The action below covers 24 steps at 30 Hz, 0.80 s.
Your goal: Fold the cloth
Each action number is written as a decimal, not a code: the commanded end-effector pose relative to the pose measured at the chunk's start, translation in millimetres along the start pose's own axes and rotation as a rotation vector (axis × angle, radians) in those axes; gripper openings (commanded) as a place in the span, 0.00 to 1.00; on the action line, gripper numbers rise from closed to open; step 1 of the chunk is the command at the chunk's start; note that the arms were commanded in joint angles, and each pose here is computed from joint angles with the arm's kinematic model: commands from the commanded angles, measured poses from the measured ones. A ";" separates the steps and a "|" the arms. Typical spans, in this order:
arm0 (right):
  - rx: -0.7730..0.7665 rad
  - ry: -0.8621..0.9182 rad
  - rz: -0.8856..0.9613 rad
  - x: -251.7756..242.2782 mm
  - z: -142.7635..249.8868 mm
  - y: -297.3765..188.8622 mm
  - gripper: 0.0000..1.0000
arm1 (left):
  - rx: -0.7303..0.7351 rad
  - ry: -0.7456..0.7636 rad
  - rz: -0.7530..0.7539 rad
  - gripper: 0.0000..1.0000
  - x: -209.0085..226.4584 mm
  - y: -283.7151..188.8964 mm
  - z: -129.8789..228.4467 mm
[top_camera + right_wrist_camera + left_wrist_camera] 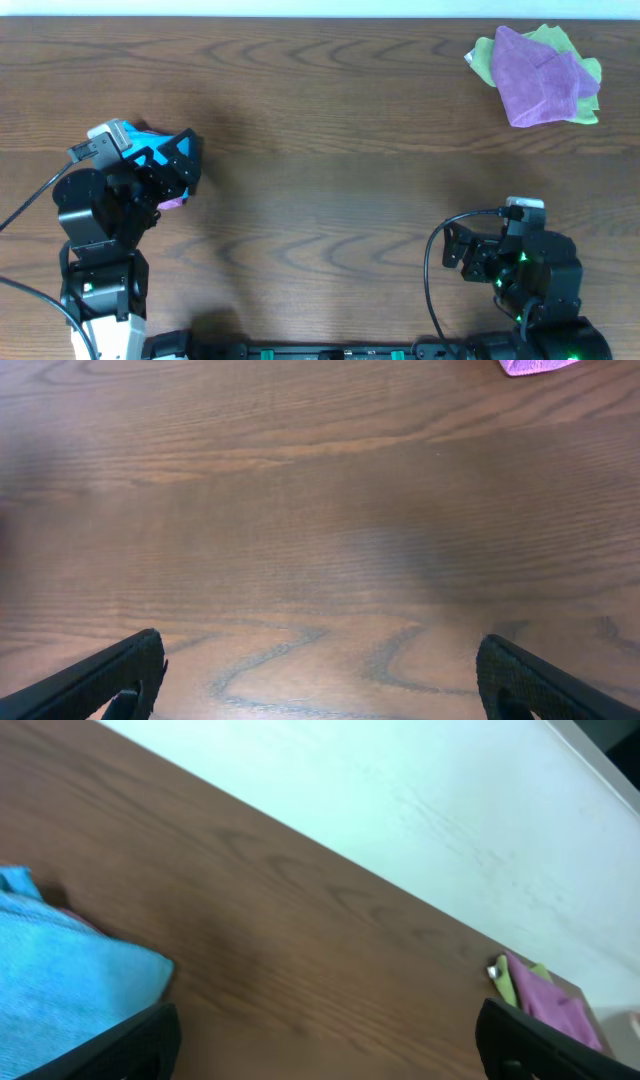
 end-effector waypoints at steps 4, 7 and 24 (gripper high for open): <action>0.000 0.014 0.011 -1.6 0.9 0.4 0.99 | -0.046 0.323 0.166 0.95 -29.5 -5.2 -9.7; 0.000 0.014 0.012 -1.6 0.9 0.4 0.99 | -0.040 0.331 0.180 0.95 -31.8 -6.4 -7.9; 0.000 0.014 0.011 -1.6 0.9 0.4 0.99 | -0.153 0.473 -0.024 0.95 53.2 -42.9 87.5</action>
Point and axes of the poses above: each gripper's point midway between its finger pads, its own y axis out along the fingers, its own x axis along the line the jaws close on, z = x × y, the point moved 8 cm from there along -y, back along the fingers, and after that the axes turned 12 degrees about -y, right-handed, at the moved point
